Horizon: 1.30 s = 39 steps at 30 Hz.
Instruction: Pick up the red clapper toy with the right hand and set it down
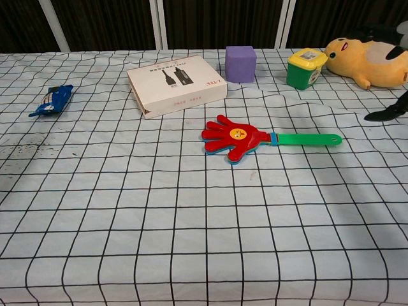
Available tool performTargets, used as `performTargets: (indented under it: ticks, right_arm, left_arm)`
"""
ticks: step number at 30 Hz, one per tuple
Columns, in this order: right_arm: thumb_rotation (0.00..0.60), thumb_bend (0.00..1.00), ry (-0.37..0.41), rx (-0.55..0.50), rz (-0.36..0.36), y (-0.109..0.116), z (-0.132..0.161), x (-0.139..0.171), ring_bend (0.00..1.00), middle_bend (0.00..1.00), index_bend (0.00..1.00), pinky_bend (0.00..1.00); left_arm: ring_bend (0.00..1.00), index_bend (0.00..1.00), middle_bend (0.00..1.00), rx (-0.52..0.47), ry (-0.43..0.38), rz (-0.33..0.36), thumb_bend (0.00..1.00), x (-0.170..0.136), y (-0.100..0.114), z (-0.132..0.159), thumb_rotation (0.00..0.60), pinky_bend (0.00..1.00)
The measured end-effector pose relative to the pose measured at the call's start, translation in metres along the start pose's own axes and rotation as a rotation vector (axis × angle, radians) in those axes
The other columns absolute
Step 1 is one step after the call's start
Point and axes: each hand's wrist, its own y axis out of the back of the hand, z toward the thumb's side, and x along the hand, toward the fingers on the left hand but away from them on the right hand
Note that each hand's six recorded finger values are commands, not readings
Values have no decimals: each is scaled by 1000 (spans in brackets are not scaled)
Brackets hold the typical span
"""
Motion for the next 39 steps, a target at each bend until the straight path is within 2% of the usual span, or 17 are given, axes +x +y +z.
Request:
performTargets:
  ticks: [23,39]
  right_arm:
    - [600,91,-35,-33,58,-20,18,-18,0,0,48,148]
    - [600,129,-39,8,98,-35,28,-38,0,5,271,148]
  left_arm:
    - [0,0,0,-14,7,-3,0,2,0,0,600,0]
    - [0,0,0,-26,15,-7,0,4,1,-1,600,0]
